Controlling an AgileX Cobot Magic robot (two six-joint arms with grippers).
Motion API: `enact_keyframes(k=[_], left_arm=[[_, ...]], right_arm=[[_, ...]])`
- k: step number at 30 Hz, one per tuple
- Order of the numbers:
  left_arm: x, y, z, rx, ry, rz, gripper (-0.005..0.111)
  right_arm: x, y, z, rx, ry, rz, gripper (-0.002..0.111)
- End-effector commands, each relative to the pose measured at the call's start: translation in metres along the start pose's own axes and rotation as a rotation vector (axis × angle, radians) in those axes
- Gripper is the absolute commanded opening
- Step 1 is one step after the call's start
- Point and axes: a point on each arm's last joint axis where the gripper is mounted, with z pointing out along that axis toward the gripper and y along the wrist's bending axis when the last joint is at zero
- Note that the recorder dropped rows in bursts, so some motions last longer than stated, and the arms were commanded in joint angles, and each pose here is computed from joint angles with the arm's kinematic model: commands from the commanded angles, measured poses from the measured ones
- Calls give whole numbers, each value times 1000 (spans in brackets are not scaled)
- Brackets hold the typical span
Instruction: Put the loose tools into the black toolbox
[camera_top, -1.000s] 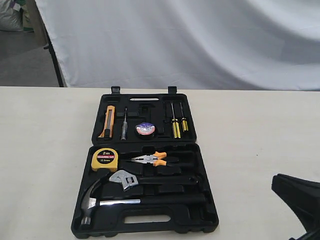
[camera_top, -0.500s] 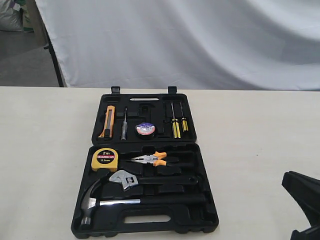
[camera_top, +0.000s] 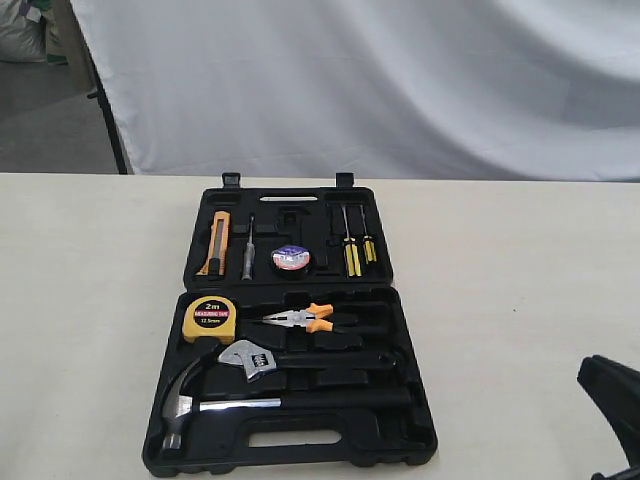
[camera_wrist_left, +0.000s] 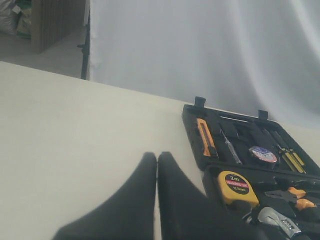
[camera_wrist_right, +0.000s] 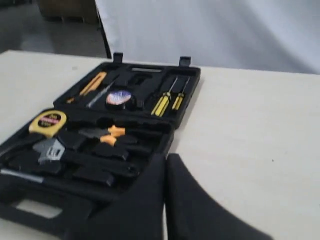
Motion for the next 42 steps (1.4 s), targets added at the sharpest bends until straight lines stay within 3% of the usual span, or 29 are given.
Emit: enact_keyframes(k=[1, 15, 21, 30, 42], left_arm=[[-2, 1, 0, -21, -20, 0, 1], [-2, 1, 0, -21, -20, 0, 1], [-2, 1, 0, -21, -20, 0, 1], [-2, 1, 0, -21, -20, 0, 1], [-2, 1, 0, -21, -20, 0, 1]], right_arm=[[-6, 5, -1, -55, -75, -64, 0], [-8, 7, -4, -83, -109, -71, 0], [-28, -13, -34, 141, -398, -24, 0], [-33, -25, -49, 364, -505, -30, 0], [-36, -24, -62, 408, -612, -41, 0]])
